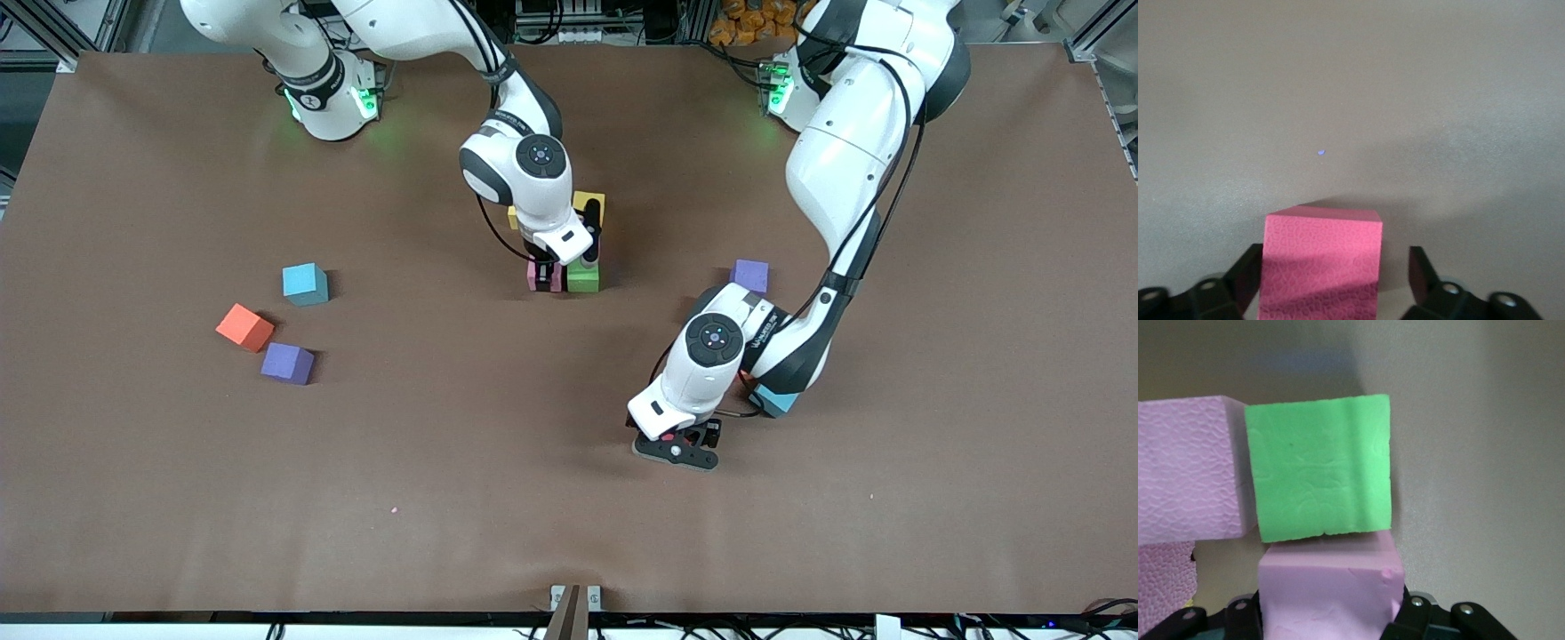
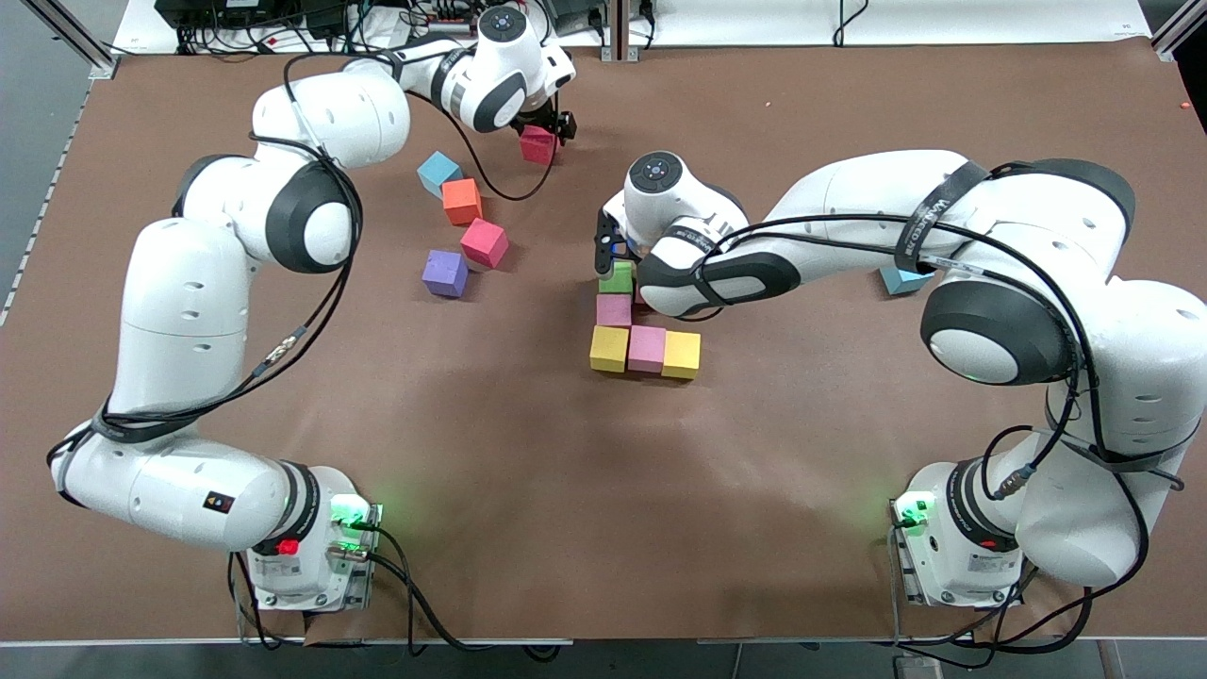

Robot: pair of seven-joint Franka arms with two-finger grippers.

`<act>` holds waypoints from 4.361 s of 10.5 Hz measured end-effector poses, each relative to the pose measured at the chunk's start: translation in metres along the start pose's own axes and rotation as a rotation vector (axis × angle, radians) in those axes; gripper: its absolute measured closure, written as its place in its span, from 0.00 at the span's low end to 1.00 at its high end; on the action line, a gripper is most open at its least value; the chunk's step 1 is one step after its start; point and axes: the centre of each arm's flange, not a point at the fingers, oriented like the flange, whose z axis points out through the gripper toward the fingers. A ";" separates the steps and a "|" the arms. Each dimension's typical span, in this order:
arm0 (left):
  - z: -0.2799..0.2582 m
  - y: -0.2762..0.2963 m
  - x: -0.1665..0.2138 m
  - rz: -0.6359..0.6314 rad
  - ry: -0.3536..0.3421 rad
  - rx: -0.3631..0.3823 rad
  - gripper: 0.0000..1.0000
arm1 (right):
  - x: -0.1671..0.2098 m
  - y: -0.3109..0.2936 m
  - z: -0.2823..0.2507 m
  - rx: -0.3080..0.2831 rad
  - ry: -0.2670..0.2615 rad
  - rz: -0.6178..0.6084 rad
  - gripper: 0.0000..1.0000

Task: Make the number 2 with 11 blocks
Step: 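Place the pink cube beside green while the left gripper grasps red cube, then carry the red cube to the shape while the right gripper reaches purple, then place the red cube below pink while the right gripper grasps purple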

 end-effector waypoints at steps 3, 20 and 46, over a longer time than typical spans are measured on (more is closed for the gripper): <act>0.001 0.000 0.000 0.013 -0.001 0.001 0.40 | 0.000 0.000 0.002 -0.002 0.003 0.000 0.36; -0.140 -0.031 -0.066 -0.264 -0.201 0.109 0.43 | 0.003 0.011 -0.020 0.008 -0.020 0.011 0.00; -0.101 0.352 -0.199 -1.776 -0.187 0.141 0.44 | -0.462 0.246 0.000 0.107 -0.126 1.608 0.00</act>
